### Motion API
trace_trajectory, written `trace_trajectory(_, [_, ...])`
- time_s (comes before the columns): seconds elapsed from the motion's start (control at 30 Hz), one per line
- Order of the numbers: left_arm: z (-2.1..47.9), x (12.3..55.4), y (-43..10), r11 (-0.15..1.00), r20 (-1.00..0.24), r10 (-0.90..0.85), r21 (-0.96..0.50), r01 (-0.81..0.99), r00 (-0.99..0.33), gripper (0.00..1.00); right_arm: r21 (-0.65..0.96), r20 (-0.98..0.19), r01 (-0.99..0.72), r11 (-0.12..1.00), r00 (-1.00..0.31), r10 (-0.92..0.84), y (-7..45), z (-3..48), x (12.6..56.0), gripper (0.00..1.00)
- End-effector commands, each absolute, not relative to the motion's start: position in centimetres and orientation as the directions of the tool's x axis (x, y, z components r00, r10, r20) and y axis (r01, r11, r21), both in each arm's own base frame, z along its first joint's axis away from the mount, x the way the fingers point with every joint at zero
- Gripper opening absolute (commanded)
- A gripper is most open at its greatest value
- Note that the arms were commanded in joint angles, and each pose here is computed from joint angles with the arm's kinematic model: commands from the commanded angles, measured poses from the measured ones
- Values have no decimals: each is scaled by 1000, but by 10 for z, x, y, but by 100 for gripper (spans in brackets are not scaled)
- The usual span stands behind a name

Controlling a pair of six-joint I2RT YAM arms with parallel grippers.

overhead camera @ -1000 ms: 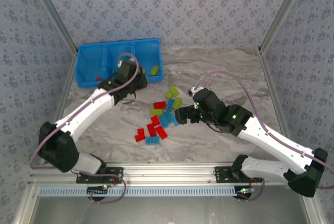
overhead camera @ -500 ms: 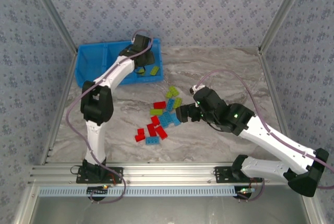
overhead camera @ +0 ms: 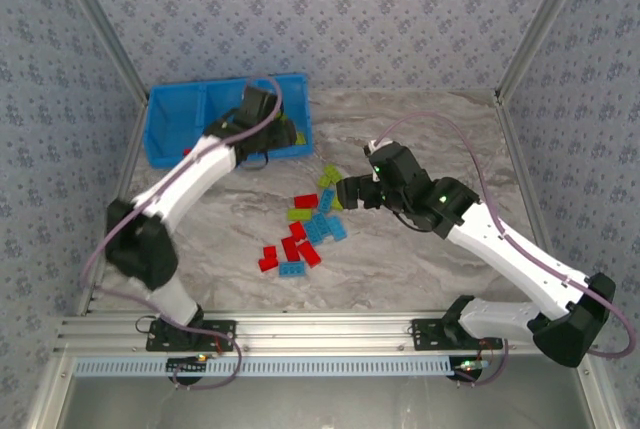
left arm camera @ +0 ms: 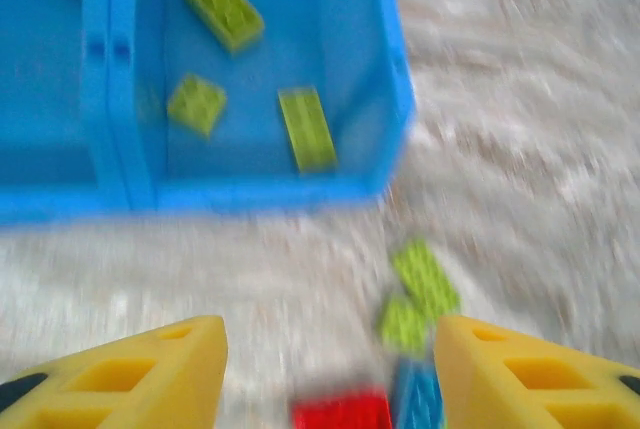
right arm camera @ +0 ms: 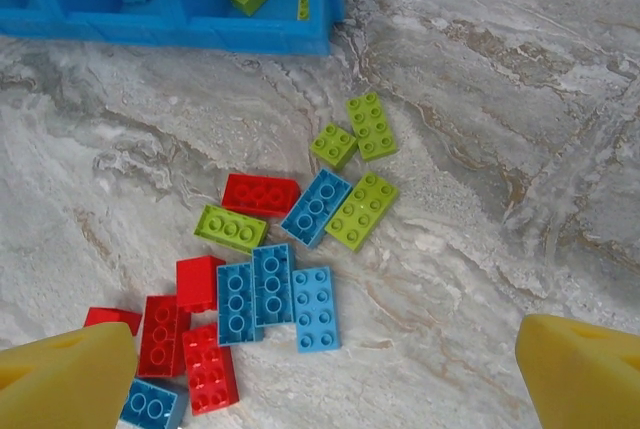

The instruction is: Sort the legos into containers by color

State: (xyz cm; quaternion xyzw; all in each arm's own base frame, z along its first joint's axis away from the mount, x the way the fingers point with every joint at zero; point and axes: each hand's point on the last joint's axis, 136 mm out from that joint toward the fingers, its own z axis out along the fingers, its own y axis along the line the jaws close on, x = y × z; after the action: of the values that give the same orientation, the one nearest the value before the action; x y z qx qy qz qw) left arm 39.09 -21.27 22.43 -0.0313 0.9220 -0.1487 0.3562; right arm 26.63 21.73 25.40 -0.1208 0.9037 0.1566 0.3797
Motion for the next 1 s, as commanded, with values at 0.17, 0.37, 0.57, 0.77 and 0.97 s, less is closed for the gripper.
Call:
trace_trajectory(0.17, [182, 234, -165, 973, -599, -171, -225, -40, -782, 56, 250, -717, -345, 905, -693, -66, 229, 236, 276, 100])
trace_trajectory(0.37, [121, 192, -170, 970, -448, -104, -243, 9, -888, 60, 271, -695, -355, 895, -716, -74, 237, 228, 272, 100])
trace_trajectory(0.57, [85, 203, -187, 976, -376, -60, -216, 24, -925, 69, 271, -673, -336, 902, -736, -72, 233, 221, 267, 100])
trace_trajectory(0.77, [46, 212, -188, 976, -309, -100, -213, -33, -946, 68, 255, -676, -324, 911, -734, -71, 225, 223, 263, 100])
trace_trajectory(0.97, [31, 211, -185, 982, -288, -93, -186, -39, -953, 57, 257, -678, -324, 911, -732, -69, 224, 225, 263, 100])
